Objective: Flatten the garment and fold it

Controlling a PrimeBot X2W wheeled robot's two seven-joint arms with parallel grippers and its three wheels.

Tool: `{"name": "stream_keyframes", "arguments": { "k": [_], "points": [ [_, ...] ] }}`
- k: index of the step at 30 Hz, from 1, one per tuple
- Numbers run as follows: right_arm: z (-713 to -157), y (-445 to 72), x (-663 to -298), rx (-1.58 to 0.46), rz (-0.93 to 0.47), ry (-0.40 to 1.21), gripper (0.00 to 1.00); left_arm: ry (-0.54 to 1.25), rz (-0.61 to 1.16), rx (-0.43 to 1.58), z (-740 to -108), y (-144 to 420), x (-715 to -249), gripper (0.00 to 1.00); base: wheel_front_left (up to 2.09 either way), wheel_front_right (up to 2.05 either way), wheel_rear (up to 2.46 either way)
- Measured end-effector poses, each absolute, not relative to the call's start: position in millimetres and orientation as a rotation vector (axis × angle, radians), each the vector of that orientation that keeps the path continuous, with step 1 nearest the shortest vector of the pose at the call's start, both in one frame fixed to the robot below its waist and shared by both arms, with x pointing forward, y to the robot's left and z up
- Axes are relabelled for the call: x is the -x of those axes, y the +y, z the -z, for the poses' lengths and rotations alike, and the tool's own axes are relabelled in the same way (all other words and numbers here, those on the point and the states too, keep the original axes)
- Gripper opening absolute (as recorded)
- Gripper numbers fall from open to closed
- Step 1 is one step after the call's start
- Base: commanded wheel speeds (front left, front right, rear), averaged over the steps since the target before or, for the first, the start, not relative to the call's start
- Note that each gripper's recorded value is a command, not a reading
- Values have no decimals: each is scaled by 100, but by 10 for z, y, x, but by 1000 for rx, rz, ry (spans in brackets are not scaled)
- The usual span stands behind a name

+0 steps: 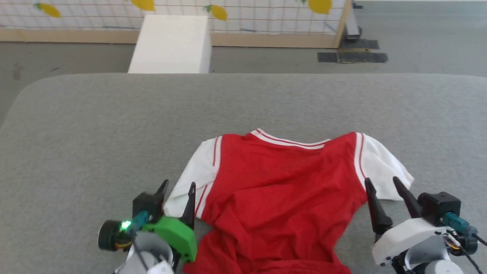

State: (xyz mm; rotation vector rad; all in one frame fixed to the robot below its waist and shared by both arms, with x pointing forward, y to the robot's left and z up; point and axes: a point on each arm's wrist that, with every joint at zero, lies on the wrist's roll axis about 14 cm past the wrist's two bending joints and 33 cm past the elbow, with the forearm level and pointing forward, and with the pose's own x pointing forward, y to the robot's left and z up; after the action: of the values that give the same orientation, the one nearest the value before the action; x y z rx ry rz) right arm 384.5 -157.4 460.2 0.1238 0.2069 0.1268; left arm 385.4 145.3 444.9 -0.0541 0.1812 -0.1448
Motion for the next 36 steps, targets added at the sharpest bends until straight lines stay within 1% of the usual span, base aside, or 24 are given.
{"name": "stream_keyframes", "arguments": {
  "k": [7,14,15,16,17,24,29,31,32,33,36],
  "points": [
    [-4604,-1705,-3748,-151,-84,201,100,360,252,13,-4213,1147,-4071,100,0,0,0],
    [-4526,-1866,-3664,-180,-28,221,100,500,240,38,-3982,1048,-4176,100,0,0,0],
    [-4521,-1887,-3658,-182,-21,220,100,512,228,40,-3954,1057,-4187,48,0,0,0],
    [-4512,-1906,-3653,-182,-15,222,100,517,208,44,-3938,1080,-4207,26,0,0,0],
    [-4504,-1917,-3650,-182,-11,224,100,518,196,46,-3934,1095,-4226,0,0,0,0],
    [-4489,-1934,-3662,-182,-6,229,100,440,80,129,-4072,1335,-4354,0,0,0,0],
    [-4524,-1873,-3701,-182,-26,218,100,392,-53,226,-4176,1687,-4362,0,0,0,0],
    [-4538,-1838,-3717,-182,-38,215,100,387,-123,263,-4167,1865,-4306,28,0,0,0],
    [-4542,-1827,-3724,-182,-41,214,100,392,-150,275,-4144,1934,-4268,100,0,0,0],
    [-4546,-1793,-3737,-182,-52,218,100,400,-212,302,-4084,2088,-4159,100,0,0,0],
    [-4557,-1750,-3755,-182,-66,218,100,386,-271,319,-4051,2252,-4018,100,0,0,0]
  ]
}}
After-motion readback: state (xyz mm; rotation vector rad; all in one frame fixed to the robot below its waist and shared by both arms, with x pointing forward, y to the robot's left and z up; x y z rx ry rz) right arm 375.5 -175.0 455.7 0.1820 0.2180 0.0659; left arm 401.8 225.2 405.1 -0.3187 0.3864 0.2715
